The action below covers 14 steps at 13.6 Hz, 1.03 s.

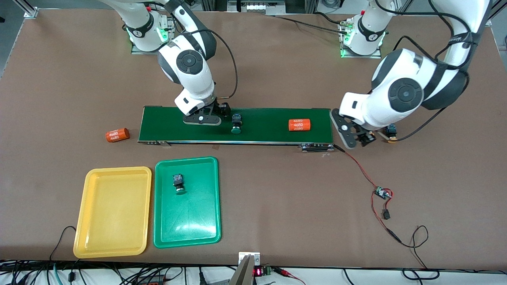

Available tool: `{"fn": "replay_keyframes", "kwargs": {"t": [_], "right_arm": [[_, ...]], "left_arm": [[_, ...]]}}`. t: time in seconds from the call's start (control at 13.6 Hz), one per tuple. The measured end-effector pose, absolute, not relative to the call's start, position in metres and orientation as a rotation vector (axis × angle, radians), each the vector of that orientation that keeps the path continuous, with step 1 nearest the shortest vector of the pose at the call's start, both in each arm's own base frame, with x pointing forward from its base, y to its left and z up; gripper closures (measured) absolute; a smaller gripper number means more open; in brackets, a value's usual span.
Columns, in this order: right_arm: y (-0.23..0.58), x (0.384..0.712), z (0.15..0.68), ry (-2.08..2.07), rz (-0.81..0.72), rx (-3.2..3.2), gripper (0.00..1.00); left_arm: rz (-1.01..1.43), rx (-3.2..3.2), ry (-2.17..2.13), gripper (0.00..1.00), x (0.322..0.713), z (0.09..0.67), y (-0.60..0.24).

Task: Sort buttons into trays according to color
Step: 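Place the cylinder on the belt while the right gripper returns to the belt, then grasp a yellow button with the left gripper while the right gripper holds green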

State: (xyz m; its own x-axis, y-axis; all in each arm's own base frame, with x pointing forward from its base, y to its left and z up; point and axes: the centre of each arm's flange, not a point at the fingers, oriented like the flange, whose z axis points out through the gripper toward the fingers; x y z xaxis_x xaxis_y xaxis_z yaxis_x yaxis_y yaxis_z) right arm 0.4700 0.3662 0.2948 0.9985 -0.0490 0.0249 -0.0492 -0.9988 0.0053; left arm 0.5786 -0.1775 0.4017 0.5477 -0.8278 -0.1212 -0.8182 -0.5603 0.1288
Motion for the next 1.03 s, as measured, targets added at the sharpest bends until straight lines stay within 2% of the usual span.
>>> {"fn": "replay_keyframes", "kwargs": {"t": [0.66, 1.03], "right_arm": [[0.363, 0.466, 0.289, -0.075, 0.003, 3.114, 0.0], [0.363, 0.465, 0.286, -0.074, -0.004, 3.111, 0.0]], "left_arm": [[-0.272, 3.164, -0.414, 0.0, 0.603, 0.41, -0.042], [-0.294, 3.206, -0.108, 0.0, 0.607, 0.39, 0.038]]}}
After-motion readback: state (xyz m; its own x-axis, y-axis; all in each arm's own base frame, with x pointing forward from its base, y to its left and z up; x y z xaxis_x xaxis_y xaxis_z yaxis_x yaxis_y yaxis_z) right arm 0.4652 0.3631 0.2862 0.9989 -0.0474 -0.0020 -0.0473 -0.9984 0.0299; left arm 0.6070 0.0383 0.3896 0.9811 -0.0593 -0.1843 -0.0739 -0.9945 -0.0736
